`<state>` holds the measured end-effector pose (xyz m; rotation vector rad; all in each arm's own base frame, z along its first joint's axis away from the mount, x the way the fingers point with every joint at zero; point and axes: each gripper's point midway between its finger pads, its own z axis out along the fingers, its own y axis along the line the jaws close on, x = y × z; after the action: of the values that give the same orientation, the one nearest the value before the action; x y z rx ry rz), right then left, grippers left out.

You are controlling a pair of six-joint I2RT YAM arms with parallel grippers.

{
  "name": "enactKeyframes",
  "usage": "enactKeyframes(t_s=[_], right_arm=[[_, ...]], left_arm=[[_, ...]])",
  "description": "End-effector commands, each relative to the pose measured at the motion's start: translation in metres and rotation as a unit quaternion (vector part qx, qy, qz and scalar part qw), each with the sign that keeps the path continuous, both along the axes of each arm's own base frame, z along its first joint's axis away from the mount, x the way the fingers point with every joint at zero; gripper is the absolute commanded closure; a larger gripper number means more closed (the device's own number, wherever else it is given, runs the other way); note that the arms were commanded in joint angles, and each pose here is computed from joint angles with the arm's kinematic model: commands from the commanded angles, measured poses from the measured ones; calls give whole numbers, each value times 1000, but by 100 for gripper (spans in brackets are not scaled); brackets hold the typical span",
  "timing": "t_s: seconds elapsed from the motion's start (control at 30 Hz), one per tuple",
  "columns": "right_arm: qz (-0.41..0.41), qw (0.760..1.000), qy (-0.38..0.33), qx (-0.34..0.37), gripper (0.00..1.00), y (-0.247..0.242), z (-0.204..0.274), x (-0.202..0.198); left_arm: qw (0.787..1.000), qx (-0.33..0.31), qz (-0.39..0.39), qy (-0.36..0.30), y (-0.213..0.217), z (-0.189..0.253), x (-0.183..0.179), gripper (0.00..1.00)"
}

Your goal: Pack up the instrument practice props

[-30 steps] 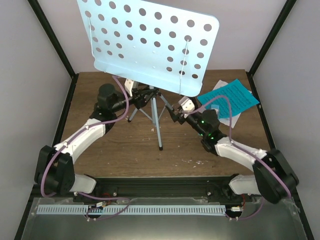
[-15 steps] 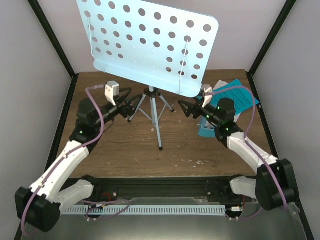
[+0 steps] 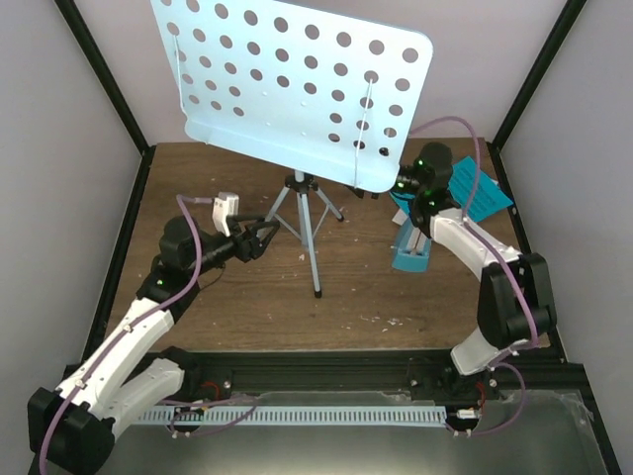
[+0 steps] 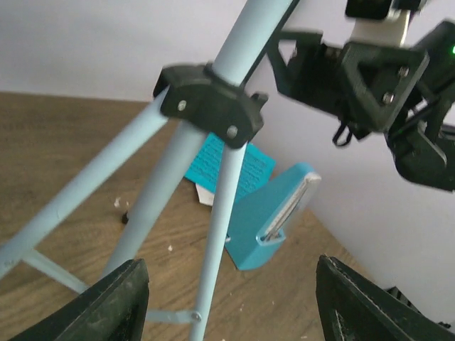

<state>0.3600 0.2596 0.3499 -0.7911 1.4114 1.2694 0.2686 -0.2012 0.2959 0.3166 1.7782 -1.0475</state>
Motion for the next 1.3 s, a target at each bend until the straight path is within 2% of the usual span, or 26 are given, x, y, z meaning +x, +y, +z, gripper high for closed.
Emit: enactKeyframes(t_s=[0.0,0.27,0.57,0.8,1.03,1.13,1.27], right_arm=[[117,993,-29,-4,30,23,25,-16],[197,979,-55,-18,31,65,42,-22],[207,975,-82,-7,43,84,63,-14],[218,972,-87,-5,55,86,70,-13],[231,969,-91,-7,63,88,73,-19],[232,969,-89,-6,69,89,75,-22],[234,968,-88,-2,81,87,77,-28]], left_arm=[[999,-19,-22,21,-6,-6,-8,34],[998,-25,-52,32,-18,-15,-10,42],[996,9,-83,36,-54,-33,-14,44],[995,65,-33,62,-58,-62,16,48],[993,69,-60,73,-75,-72,22,49],[993,72,-57,70,-76,-74,25,54],[992,87,-61,67,-77,-81,26,76]])
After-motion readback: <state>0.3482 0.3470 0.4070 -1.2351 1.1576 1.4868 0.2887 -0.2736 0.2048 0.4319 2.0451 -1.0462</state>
